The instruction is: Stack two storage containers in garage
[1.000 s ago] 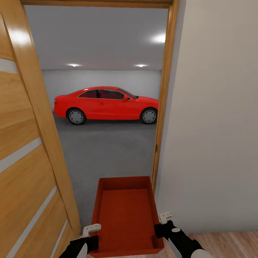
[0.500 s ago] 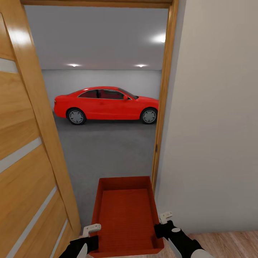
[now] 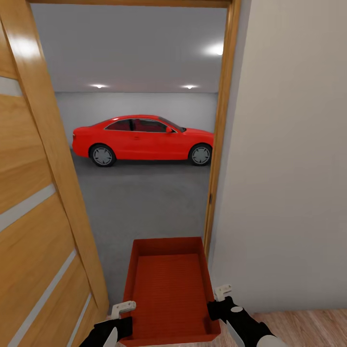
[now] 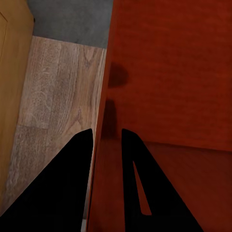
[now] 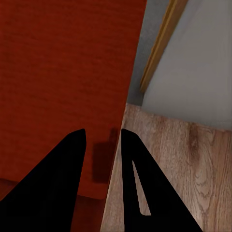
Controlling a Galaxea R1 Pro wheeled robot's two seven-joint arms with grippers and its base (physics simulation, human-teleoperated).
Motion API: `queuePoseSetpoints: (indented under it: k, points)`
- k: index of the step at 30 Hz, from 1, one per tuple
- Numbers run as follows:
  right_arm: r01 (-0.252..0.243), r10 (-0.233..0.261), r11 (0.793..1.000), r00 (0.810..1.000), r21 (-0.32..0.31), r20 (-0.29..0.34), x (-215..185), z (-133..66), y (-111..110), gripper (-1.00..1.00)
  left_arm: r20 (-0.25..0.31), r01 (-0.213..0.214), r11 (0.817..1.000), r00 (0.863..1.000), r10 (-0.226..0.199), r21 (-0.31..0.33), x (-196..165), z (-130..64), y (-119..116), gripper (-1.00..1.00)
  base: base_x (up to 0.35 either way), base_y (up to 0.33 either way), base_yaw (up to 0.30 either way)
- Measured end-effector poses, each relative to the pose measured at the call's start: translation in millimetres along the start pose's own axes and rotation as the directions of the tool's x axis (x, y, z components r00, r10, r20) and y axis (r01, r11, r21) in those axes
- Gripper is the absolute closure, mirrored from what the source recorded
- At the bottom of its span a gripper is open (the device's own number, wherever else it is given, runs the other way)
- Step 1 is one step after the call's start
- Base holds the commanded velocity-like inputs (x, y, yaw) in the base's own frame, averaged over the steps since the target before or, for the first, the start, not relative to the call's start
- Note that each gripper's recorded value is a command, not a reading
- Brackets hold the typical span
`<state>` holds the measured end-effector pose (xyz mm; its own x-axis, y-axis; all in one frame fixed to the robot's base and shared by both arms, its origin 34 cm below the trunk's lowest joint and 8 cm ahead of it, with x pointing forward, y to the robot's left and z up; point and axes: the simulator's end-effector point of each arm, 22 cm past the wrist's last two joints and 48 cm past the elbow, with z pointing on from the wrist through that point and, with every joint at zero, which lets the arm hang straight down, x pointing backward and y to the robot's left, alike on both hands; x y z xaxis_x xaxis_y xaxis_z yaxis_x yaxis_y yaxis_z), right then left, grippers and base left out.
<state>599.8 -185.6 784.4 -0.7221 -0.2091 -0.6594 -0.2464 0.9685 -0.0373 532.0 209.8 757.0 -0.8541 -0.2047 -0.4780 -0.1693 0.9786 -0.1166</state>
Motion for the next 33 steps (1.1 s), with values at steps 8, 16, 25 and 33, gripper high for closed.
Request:
queuePoseSetpoints:
  k: [8,16,25,33]
  points:
    - [0.0,0.0,1.0,1.0,0.0,0.0,0.1,0.0,0.0,1.0,0.0,0.0,1.0,1.0,0.0,0.0,0.1,0.0,0.0,1.0,0.0,0.0,0.0]
    - [0.0,0.0,1.0,1.0,0.0,0.0,0.1,0.0,0.0,1.0,0.0,0.0,1.0,1.0,0.0,0.0,0.2,0.1,0.0,1.0,0.0,0.0,0.0]
    - [0.0,0.0,1.0,1.0,0.0,0.0,0.1,0.0,0.0,1.0,0.0,0.0,1.0,1.0,0.0,0.0,0.2,0.1,0.0,1.0,0.0,0.0,0.0]
    - [0.0,0.0,1.0,1.0,0.0,0.0,0.1,-0.3,0.0,1.0,0.0,0.0,1.0,1.0,0.0,0.0,0.2,-0.2,0.0,1.0,0.055,0.0,0.0]
